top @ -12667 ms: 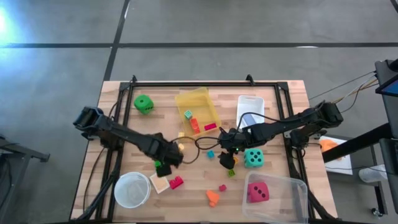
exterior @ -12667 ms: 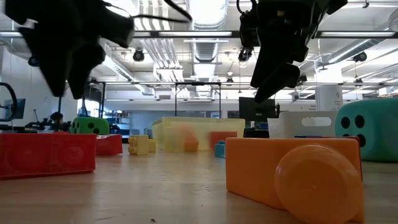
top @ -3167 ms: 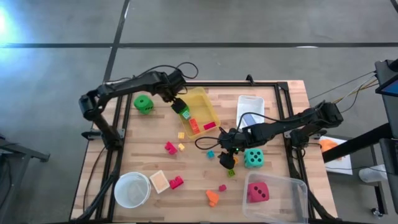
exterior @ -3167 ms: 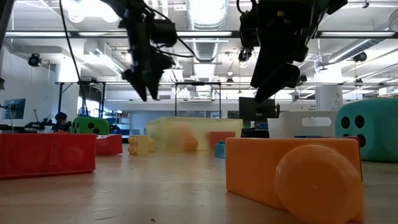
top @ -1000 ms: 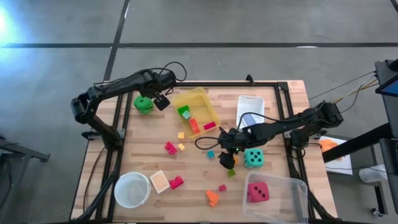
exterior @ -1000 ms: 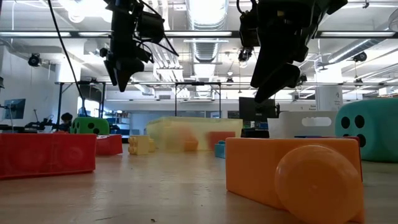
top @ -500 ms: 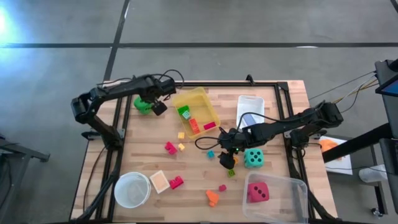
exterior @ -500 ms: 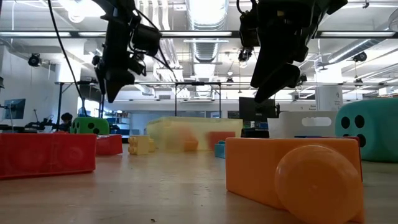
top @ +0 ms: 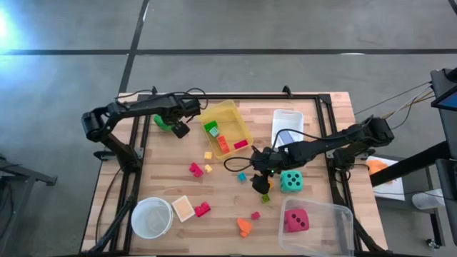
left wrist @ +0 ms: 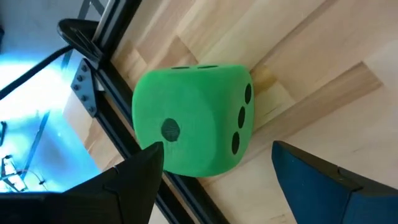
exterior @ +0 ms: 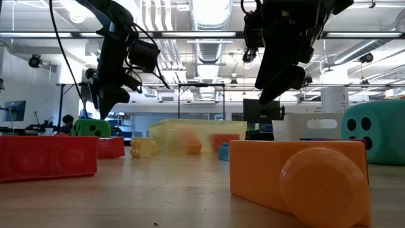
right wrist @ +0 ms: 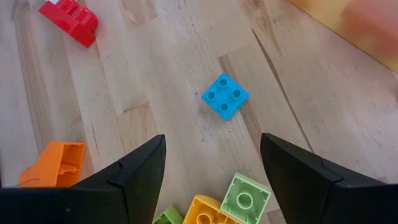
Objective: Pick & Place Toys
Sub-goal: Put the green dice into the transparent bin
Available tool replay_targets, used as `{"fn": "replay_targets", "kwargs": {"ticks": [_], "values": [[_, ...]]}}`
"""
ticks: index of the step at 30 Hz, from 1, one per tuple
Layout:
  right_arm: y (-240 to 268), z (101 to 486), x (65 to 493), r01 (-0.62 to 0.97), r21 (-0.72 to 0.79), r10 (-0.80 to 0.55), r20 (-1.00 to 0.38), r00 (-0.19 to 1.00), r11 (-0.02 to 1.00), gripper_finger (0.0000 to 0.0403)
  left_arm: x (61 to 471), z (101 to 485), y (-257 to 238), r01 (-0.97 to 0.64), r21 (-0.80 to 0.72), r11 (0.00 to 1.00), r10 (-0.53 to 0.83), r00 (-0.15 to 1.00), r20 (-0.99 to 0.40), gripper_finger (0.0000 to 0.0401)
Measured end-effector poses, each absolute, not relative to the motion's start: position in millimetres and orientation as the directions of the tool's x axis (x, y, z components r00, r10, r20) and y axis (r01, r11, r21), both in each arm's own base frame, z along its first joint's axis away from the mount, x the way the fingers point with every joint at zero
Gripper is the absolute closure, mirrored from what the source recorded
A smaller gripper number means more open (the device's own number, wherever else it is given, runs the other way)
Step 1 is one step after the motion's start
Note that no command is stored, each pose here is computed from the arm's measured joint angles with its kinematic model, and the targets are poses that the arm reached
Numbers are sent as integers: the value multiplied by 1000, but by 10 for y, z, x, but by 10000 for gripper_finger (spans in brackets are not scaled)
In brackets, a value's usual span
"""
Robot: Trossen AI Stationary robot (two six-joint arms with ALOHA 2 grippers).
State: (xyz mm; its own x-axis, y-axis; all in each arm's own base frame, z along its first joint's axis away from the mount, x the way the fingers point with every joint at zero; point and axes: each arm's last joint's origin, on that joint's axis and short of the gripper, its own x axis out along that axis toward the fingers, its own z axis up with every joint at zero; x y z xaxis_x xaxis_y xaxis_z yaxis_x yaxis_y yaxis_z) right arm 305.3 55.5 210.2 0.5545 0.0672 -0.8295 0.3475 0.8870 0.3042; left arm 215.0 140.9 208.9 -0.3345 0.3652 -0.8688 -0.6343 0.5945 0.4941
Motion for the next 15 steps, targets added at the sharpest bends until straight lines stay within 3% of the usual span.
{"fn": "replay_targets", "kwargs": {"ticks": [15], "values": [[555,2102,3053,347,304,67,-829,554,887,148,2162,2047,1475,-732,480,483,388,-313,-867,101]]}}
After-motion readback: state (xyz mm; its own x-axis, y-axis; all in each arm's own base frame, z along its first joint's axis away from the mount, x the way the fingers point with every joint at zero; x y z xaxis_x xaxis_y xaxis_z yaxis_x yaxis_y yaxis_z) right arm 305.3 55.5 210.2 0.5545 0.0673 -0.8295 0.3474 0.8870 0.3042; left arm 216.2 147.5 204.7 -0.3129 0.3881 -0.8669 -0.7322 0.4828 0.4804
